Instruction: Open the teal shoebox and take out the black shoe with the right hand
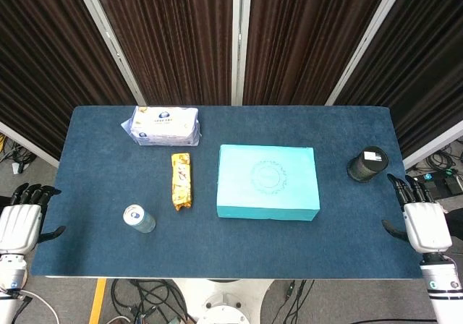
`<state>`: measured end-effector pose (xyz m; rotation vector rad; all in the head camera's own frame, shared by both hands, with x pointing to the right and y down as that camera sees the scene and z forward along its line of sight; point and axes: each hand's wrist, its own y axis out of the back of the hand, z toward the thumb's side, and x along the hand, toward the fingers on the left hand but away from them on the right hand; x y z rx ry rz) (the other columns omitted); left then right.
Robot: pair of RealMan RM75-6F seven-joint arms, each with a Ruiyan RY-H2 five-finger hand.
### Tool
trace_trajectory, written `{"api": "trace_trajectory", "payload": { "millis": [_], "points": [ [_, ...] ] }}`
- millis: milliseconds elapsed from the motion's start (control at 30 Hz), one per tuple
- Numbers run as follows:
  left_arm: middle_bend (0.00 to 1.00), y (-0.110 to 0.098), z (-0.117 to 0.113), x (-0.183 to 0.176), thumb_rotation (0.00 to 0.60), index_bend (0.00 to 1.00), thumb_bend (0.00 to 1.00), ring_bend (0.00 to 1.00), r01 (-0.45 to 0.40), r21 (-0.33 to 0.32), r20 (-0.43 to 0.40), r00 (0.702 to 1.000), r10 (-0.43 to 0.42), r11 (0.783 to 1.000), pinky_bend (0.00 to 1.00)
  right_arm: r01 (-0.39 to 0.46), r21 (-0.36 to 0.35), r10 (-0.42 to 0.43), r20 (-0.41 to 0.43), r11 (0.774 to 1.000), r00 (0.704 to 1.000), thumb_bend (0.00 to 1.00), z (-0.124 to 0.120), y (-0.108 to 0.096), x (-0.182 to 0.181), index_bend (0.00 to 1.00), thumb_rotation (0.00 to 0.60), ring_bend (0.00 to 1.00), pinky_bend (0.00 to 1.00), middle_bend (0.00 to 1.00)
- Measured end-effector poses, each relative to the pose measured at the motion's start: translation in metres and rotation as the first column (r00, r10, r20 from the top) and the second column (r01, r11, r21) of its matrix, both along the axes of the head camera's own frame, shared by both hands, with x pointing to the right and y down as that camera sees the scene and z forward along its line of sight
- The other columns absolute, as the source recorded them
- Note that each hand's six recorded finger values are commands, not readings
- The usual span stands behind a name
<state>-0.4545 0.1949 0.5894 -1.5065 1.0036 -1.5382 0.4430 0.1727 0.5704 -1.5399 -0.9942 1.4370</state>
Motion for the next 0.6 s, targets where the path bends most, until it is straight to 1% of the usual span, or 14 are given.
{"api": "trace_trajectory", "payload": {
  "millis": [233,367,500,600],
  "points": [
    [0.22,0.005,0.004,-0.001,0.600,0.26,0.00,0.14,0.009,-0.014,0.007,1.000,-0.009,1.000,0.11,0.014,0.003,-0.014,0.007,1.000,1.000,0.09,0.000,-0.005,-0.002,0.01,0.600,0.05,0.13,0.15],
    [0.22,0.005,0.001,0.000,0.600,0.26,0.00,0.14,0.008,-0.003,0.003,1.000,-0.008,1.000,0.11,0.039,-0.009,-0.039,0.005,0.999,0.999,0.09,0.003,-0.010,-0.004,0.01,0.600,0.05,0.13,0.15],
    [0.22,0.006,0.001,0.003,0.600,0.26,0.00,0.14,0.004,0.001,-0.008,1.000,-0.004,1.000,0.11,0.075,-0.035,-0.075,0.004,0.997,0.997,0.09,0.014,-0.022,-0.006,0.01,0.600,0.05,0.13,0.16],
    [0.22,0.007,0.001,0.005,0.600,0.26,0.00,0.14,0.002,-0.006,-0.013,1.000,-0.002,1.000,0.11,0.113,-0.057,-0.114,-0.014,0.992,0.993,0.09,0.028,-0.037,-0.008,0.01,0.600,0.05,0.13,0.15]
  ]
}}
